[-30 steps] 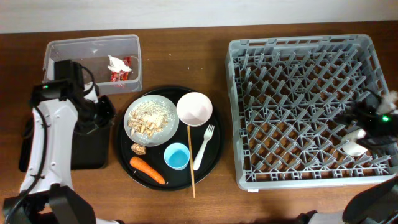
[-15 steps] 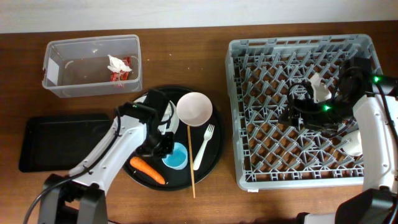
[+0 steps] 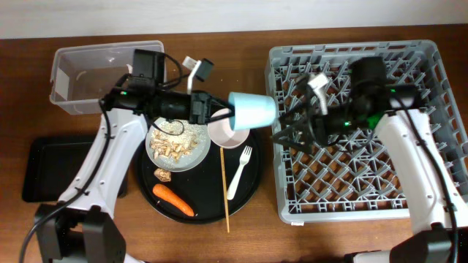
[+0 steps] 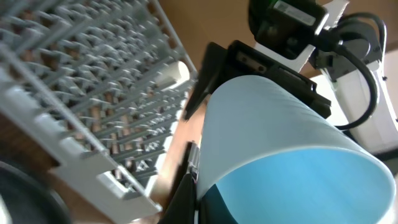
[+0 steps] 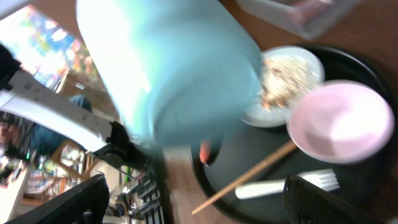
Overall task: Sort waste into correct bins and load items into the dishwasher rack
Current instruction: 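Hand the blue cup from the left gripper to the right gripper, then place the blue cup upside down in the rack with the right gripper, then grasp the pink bowl with the right gripper and lift it, then place the pink bowl upside down in the rack's back right with the right gripper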
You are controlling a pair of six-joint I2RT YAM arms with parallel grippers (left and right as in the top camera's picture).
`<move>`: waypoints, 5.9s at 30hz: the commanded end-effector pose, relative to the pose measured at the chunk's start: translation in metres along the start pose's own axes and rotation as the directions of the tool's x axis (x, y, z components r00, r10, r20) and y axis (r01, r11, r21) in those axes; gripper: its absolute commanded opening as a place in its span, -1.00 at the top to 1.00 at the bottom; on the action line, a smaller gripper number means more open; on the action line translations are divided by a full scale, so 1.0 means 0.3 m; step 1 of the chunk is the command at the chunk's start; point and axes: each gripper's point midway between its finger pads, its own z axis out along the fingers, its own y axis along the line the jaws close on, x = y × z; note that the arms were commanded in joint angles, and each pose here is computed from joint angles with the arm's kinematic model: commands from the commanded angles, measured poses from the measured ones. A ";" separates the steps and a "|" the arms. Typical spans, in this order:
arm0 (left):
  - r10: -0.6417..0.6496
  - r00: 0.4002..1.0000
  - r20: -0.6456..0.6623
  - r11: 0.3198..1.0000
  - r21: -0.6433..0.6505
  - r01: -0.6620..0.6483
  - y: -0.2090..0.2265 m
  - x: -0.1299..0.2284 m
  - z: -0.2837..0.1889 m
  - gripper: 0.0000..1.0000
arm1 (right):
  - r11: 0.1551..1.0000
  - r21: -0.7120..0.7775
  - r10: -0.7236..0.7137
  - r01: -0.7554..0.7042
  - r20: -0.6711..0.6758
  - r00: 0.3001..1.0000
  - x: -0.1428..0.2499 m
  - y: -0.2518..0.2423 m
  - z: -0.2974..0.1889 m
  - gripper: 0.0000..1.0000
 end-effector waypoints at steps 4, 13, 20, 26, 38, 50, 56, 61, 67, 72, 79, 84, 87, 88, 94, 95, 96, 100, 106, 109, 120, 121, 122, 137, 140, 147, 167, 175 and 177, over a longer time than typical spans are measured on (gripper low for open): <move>0.039 0.996 -0.075 0.990 0.137 -0.029 -0.094 0.048 0.085 1.00 | 0.981 -0.119 -0.143 0.153 0.089 0.986 -0.074 0.098 0.030 -0.78; 0.024 0.997 -0.071 1.000 0.010 -0.024 -0.011 0.044 0.095 1.00 | 0.976 -0.110 -0.180 0.191 0.103 0.978 -0.088 0.091 0.029 0.04; -0.194 0.979 -0.054 0.842 -0.522 0.138 0.297 0.139 -0.045 0.24 | 0.967 0.240 0.096 -0.080 -0.054 0.994 0.006 -0.123 -0.010 0.25; -0.451 0.892 0.031 0.238 -0.959 0.154 0.504 0.365 -0.463 0.24 | 0.398 0.830 0.497 -0.391 0.164 0.852 0.118 -0.310 -0.552 0.34; -0.443 0.896 0.043 0.242 -0.956 0.166 0.508 0.355 -0.465 0.24 | -0.304 0.744 0.625 -0.595 0.627 0.465 0.547 -0.641 -1.083 0.28; -0.444 0.895 0.043 0.242 -0.956 0.166 0.508 0.356 -0.465 0.24 | -0.157 0.678 0.690 -0.718 0.596 0.412 0.519 -0.703 -0.966 -0.97; -0.425 0.904 0.046 0.297 -0.936 0.188 0.506 0.333 -0.431 0.16 | 0.544 0.664 0.456 -0.514 0.280 0.845 0.040 -0.258 -0.673 -0.97; -0.435 0.898 0.058 0.295 -0.934 0.203 0.506 0.338 -0.441 0.13 | 0.780 0.613 0.285 -0.125 -0.169 0.944 -0.068 -0.128 -0.113 -0.96; -0.513 0.799 0.315 0.138 -0.888 0.439 0.530 0.399 -0.692 0.13 | 0.674 0.739 0.336 -0.021 -0.281 0.899 -0.012 -0.365 0.301 -0.93; -0.508 0.791 0.341 0.126 -0.879 0.460 0.536 0.400 -0.721 0.12 | 0.638 0.768 0.439 -0.057 -0.302 0.846 0.127 -0.591 0.442 -0.25; -0.498 0.796 0.343 0.128 -0.879 0.459 0.540 0.392 -0.723 0.12 | 0.627 0.776 0.494 -0.066 -0.330 0.804 0.222 -0.669 0.490 0.31; -0.499 0.796 0.343 0.128 -0.879 0.459 0.540 0.392 -0.722 0.12 | 0.624 0.778 0.507 -0.067 -0.338 0.793 0.246 -0.674 0.492 0.51; -0.500 0.795 0.343 0.127 -0.879 0.459 0.539 0.393 -0.722 0.12 | 0.568 0.820 0.550 -0.073 -0.311 0.775 0.285 -0.695 0.468 0.67; -0.500 0.795 0.343 0.127 -0.879 0.459 0.540 0.393 -0.722 0.12 | 0.568 0.820 0.550 -0.073 -0.312 0.775 0.286 -0.694 0.468 0.70; -0.504 0.793 0.342 0.126 -0.879 0.459 0.538 0.397 -0.721 0.12 | 0.530 0.842 0.474 -0.106 -0.189 0.860 -0.002 -0.584 0.272 0.92; -0.506 0.792 0.341 0.126 -0.879 0.460 0.537 0.399 -0.721 0.12 | 0.470 0.875 0.415 -0.114 -0.105 0.904 -0.139 -0.520 0.113 0.92; -0.506 0.792 0.342 0.126 -0.879 0.459 0.537 0.398 -0.721 0.12 | 0.412 0.903 0.366 -0.121 -0.042 0.930 -0.222 -0.457 -0.028 0.92; -0.503 0.794 0.342 0.127 -0.879 0.459 0.538 0.396 -0.722 0.12 | 0.012 0.985 0.351 -0.173 0.158 0.923 -0.193 -0.288 -0.544 0.92; -0.503 0.794 0.342 0.127 -0.879 0.459 0.538 0.396 -0.722 0.12 | -0.180 0.934 0.257 -0.310 0.348 0.902 -0.141 -0.069 -0.791 0.92; -0.503 0.794 0.342 0.127 -0.879 0.459 0.538 0.396 -0.722 0.12 | -0.474 0.781 0.002 -0.406 0.462 0.887 -0.213 -0.061 -1.077 0.92; -0.504 0.793 0.342 0.127 -0.879 0.460 0.538 0.396 -0.721 0.12 | -0.902 0.416 0.109 -0.116 0.479 0.871 0.030 -0.444 -1.181 0.92; -0.507 0.791 0.341 0.126 -0.879 0.460 0.536 0.399 -0.720 0.12 | -0.913 0.409 0.186 -0.011 0.439 0.879 0.097 -0.502 -1.155 0.92; -0.511 0.789 0.341 0.125 -0.879 0.460 0.534 0.402 -0.720 0.12 | -0.919 0.395 0.196 0.009 0.437 0.878 0.140 -0.531 -1.136 0.92; -0.526 0.781 0.337 0.121 -0.879 0.461 0.528 0.414 -0.717 0.11 | -0.724 0.685 0.529 0.081 0.475 0.703 0.478 -0.653 -0.722 0.92; -0.526 0.781 0.337 0.121 -0.879 0.461 0.528 0.414 -0.717 0.11 | -0.700 0.709 0.558 0.081 0.473 0.682 0.487 -0.644 -0.689 0.92; -0.526 0.781 0.337 0.121 -0.879 0.461 0.528 0.414 -0.717 0.11 | -0.655 0.749 0.593 0.105 0.422 0.686 0.472 -0.623 -0.613 0.92; -0.269 0.962 -0.054 0.313 -0.949 0.034 0.554 0.234 -0.288 -0.12 | 0.458 0.844 0.583 -0.280 -0.047 0.811 0.199 -0.158 -0.351 -0.73; -0.451 0.846 -0.283 0.242 -0.952 -0.189 0.729 0.447 -0.119 0.02 | 0.443 0.855 0.583 -0.268 -0.047 0.811 0.202 -0.164 -0.361 -0.74; -0.452 0.845 -0.284 0.198 -0.956 -0.215 0.745 0.448 -0.145 0.10 | 0.443 0.856 0.583 -0.268 -0.047 0.811 0.202 -0.164 -0.362 -0.74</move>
